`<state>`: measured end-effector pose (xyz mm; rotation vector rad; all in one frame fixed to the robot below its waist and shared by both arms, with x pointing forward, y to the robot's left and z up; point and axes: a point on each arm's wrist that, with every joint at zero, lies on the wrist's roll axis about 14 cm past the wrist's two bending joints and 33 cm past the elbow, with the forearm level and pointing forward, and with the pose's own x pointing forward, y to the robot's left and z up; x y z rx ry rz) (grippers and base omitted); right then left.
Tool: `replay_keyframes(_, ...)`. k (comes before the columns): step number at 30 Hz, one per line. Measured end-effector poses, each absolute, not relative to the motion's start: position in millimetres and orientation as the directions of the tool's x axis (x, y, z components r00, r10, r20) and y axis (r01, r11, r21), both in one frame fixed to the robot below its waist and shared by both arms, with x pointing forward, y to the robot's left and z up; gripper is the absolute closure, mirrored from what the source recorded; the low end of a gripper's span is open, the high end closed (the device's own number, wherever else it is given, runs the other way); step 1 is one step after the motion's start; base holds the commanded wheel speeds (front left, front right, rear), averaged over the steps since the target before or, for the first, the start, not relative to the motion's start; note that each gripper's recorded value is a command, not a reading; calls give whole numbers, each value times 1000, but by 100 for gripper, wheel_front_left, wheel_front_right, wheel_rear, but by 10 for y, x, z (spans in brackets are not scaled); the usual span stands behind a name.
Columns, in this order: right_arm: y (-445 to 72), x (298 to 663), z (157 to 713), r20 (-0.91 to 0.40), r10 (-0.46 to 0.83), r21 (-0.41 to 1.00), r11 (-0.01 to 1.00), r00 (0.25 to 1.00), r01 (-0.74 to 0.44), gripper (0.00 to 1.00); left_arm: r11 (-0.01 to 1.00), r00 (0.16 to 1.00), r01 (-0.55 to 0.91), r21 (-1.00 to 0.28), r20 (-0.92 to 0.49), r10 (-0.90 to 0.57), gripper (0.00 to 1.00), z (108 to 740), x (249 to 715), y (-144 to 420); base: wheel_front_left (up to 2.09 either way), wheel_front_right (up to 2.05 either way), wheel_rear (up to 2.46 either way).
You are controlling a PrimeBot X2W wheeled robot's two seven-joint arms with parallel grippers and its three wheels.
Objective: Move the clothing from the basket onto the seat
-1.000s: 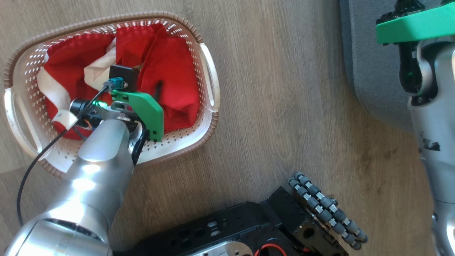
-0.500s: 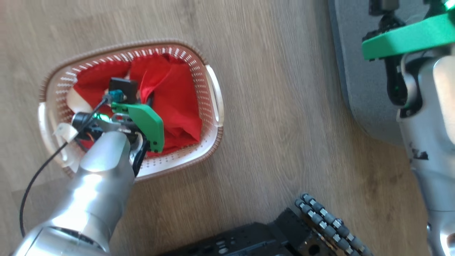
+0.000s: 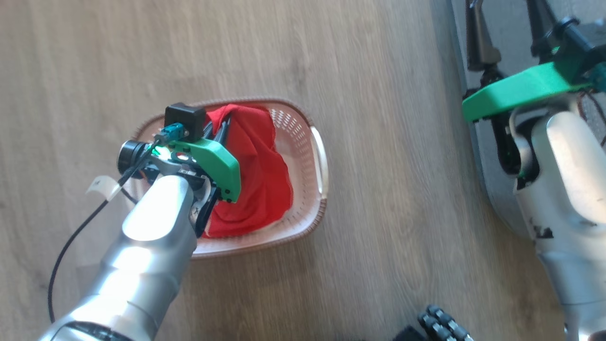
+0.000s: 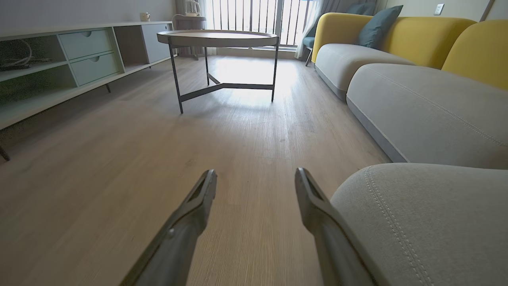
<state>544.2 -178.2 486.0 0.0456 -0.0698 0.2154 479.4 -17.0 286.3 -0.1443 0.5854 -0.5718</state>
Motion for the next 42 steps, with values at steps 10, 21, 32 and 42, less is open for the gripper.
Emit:
replay_keyframes(10,-1542,5178,5144,113,252,66,963,961,-260,0,852,816,490,-184,-245,-523,100,3933,4973,34,0,0,0)
replay_keyframes(21,-1354,4851,5355,142,277,89,953,950,-291,0,861,864,503,-82,44,-501,100,5112,4929,183,0,0,0)
replay_keyframes(32,-1303,4572,5435,151,277,103,950,949,-294,0,831,789,556,35,294,-540,100,6129,4676,42,0,0,0)
replay_keyframes(42,-1252,4472,5349,129,283,119,947,950,-299,0,765,632,626,152,476,-612,100,6922,4399,-251,0,0,0)
